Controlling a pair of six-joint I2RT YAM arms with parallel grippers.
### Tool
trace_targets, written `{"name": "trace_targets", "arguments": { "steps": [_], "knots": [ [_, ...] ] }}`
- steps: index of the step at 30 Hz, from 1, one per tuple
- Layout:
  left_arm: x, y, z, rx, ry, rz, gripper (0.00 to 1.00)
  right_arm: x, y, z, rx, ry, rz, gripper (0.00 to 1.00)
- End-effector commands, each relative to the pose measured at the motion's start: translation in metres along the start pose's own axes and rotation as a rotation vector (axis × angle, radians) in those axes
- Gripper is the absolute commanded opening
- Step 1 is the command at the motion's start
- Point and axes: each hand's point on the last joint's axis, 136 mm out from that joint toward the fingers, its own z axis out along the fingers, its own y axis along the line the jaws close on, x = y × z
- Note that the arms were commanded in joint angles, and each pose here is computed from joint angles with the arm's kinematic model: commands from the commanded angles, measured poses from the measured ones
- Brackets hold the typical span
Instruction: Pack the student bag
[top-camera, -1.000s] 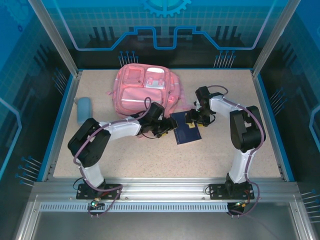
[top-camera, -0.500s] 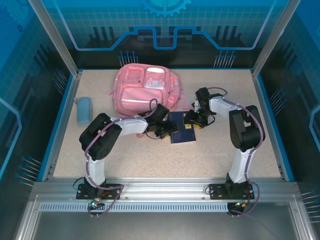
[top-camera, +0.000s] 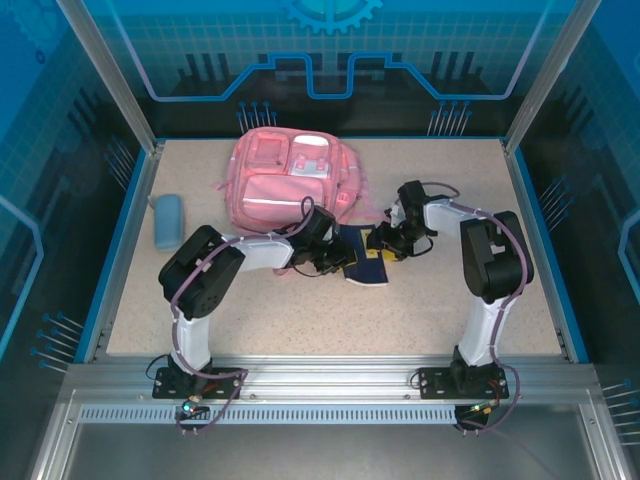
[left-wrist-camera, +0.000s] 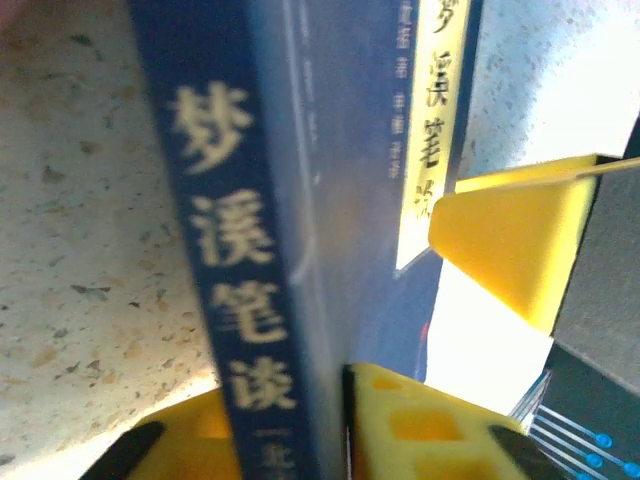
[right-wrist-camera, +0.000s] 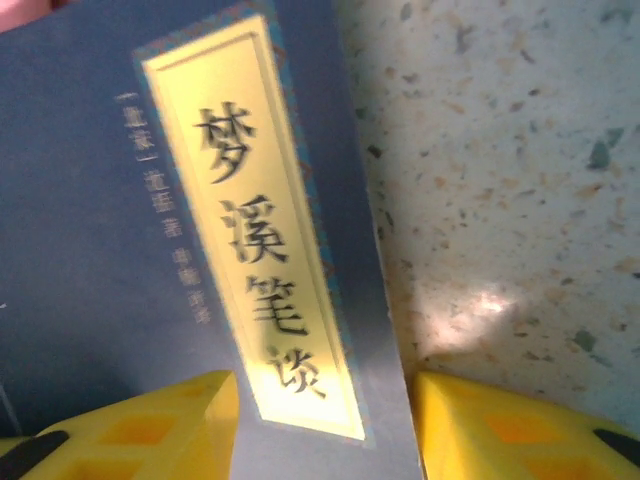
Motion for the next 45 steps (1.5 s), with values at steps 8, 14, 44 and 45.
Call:
{"name": "trace_targets", "arguments": {
  "steps": [8, 14, 44, 45],
  "knots": [
    [0.004, -0.076, -0.081, 0.218, -0.033, 0.179, 0.03, -0.012, 0.031, -0.085, -0.367, -0.226, -0.003, 0.78],
    [0.005, -0.120, -0.145, 0.387, -0.063, 0.248, 0.03, -0.009, 0.097, -0.139, -0.647, -0.241, -0.166, 0.89],
    [-0.014, -0.144, -0.228, 0.674, -0.114, 0.244, 0.03, 0.022, 0.203, -0.181, -0.781, -0.175, -0.372, 0.77],
    [-0.013, -0.146, -0.230, 0.683, -0.111, 0.248, 0.03, 0.020, 0.200, -0.176, -0.756, -0.176, -0.359, 0.84]
  ]
}}
